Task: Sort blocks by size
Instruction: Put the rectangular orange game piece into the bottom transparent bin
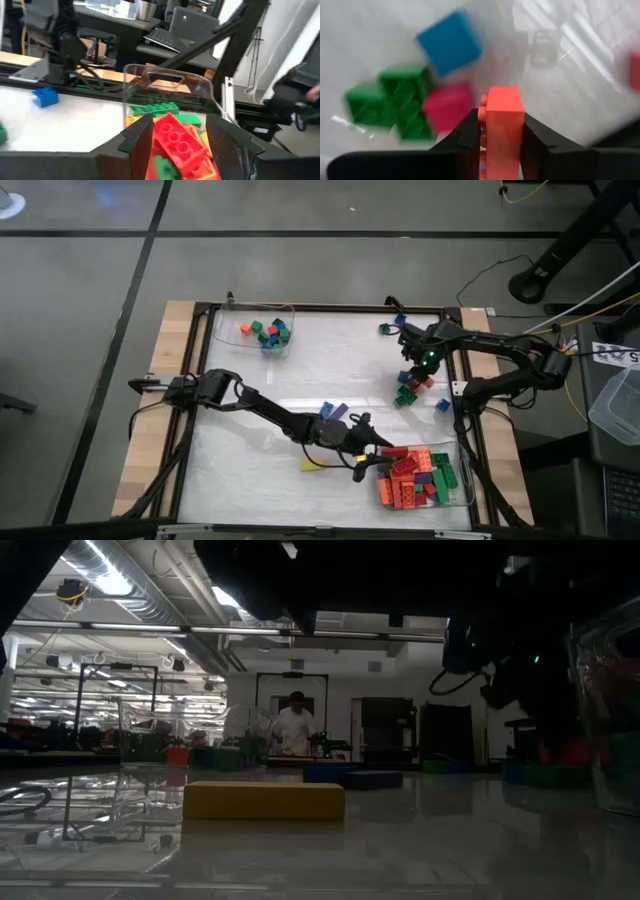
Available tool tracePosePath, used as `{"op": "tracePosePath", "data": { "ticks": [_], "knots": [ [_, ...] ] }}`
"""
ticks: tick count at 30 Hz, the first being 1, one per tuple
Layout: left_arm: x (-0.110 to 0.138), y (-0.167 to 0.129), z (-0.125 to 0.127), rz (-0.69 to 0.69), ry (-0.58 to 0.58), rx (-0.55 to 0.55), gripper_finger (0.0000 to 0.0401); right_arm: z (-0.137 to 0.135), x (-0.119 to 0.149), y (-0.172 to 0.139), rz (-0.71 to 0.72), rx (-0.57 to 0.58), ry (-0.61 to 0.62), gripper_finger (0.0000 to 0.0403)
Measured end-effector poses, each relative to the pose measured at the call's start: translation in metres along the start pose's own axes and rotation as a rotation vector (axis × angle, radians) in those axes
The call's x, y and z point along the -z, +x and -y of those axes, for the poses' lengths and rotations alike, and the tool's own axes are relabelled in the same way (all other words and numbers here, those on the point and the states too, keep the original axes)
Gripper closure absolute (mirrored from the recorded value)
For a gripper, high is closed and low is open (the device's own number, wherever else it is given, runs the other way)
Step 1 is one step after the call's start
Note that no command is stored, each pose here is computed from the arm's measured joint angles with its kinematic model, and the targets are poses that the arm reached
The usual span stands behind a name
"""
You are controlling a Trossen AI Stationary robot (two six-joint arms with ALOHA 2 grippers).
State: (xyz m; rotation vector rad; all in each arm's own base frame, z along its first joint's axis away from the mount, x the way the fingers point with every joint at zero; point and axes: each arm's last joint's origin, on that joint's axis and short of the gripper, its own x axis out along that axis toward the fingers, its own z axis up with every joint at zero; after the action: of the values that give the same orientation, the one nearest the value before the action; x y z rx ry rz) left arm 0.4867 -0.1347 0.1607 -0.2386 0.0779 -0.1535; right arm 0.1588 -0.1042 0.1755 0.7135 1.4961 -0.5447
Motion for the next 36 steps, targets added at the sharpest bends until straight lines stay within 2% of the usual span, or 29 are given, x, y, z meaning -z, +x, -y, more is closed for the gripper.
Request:
{"op": "tracePosePath", "data": {
  "ticks": [3, 7, 12, 16, 19, 24, 30, 33, 36],
  "knots": [
    [-0.009, -0.001, -0.007, -0.019, -0.010, -0.022, 0.0231, -0.002, 0.010, -0.019, -0.011, -0.051, 0.012, 0.0307],
    [-0.034, -0.010, -0.013, -0.107, 0.019, -0.067, 0.0231, -0.010, 0.027, -0.046, 0.042, -0.122, -0.010, 0.0293],
    [-0.059, -0.030, -0.017, -0.286, 0.050, -0.128, 0.0231, -0.026, 0.054, -0.078, 0.163, -0.260, -0.029, 0.0312],
    [-0.071, -0.049, -0.019, -0.436, 0.034, -0.178, 0.0231, -0.038, 0.081, -0.097, 0.267, -0.379, -0.079, 0.0310],
    [-0.077, -0.063, -0.022, -0.545, 0.012, -0.222, 0.0231, -0.046, 0.101, -0.106, 0.318, -0.478, -0.114, 0.0294],
    [-0.084, -0.081, -0.027, -0.658, -0.036, -0.292, 0.0231, -0.062, 0.124, -0.114, 0.353, -0.583, -0.172, 0.0294],
    [-0.080, -0.088, -0.029, -0.735, -0.043, -0.329, 0.0231, -0.089, 0.146, -0.112, 0.307, -0.630, -0.304, 0.0308],
    [-0.079, -0.089, -0.030, -0.746, -0.048, -0.347, 0.0231, -0.106, 0.159, -0.106, 0.245, -0.630, -0.387, 0.0290],
    [-0.079, -0.090, -0.030, -0.749, -0.046, -0.352, 0.0231, -0.124, 0.172, -0.097, 0.166, -0.616, -0.420, 0.0265]
  ]
}}
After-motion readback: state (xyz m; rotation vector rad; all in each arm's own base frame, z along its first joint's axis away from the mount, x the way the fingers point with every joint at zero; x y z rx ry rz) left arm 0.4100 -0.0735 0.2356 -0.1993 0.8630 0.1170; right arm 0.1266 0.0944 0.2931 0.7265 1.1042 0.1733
